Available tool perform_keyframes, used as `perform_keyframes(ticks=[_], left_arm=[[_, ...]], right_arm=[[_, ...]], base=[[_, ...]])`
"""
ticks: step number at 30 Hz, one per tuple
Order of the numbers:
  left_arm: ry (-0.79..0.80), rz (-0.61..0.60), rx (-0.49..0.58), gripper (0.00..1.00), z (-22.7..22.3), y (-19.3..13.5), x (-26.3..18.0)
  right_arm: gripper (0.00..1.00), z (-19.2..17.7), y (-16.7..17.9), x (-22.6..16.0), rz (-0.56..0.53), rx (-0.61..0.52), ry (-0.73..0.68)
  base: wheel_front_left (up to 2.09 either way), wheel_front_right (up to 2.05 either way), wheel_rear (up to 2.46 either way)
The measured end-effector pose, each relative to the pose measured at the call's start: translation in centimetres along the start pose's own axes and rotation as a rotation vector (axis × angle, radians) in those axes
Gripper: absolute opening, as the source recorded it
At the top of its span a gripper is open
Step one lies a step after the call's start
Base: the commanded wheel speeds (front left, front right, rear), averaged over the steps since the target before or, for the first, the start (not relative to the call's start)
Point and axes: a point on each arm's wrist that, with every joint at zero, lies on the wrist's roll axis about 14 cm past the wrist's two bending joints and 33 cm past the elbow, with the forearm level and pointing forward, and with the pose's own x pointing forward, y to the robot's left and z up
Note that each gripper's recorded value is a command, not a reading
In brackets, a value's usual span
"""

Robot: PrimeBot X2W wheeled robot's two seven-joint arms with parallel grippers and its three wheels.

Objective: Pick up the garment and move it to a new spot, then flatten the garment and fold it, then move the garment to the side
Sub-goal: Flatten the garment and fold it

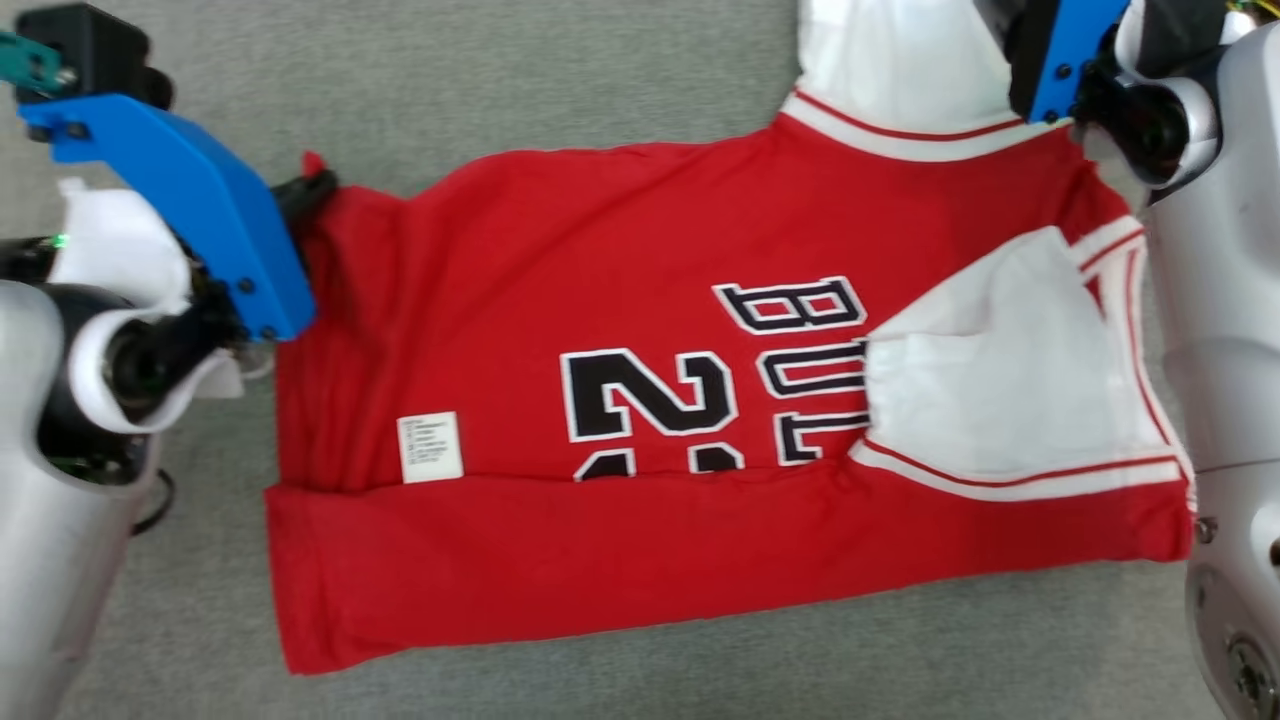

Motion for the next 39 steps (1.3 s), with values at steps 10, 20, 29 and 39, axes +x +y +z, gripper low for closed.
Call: perform_keyframes(ticks=[10,20,29,39], left_arm=[[-0.136,-0.041,-0.064,0.0,-0.9,0.6,-0.2],[-0.239,-0.05,-0.174,0.0,-1.4,1.2,0.6],[-0.462,-0.024,-0.252,0.0,0.7,2.1,-1.7],[-0.619,-0.076,-0.318,0.0,-1.4,0.6,-5.3]], right_arm=[[1.0,-1.9,2.1,4.9,0.019,-0.039,0.064],[0.0,-2.4,-0.8,4.4,-0.038,0.022,0.066],[0.0,1.4,-1.2,1.5,-0.021,0.125,-0.12],[0.0,0.3,-0.5,-3.7,0.048,0.165,-0.226]], base=[[0.0,0.0,0.0],[0.0,0.0,0.0],[0.0,0.0,0.0],[0.0,0.0,0.0]])
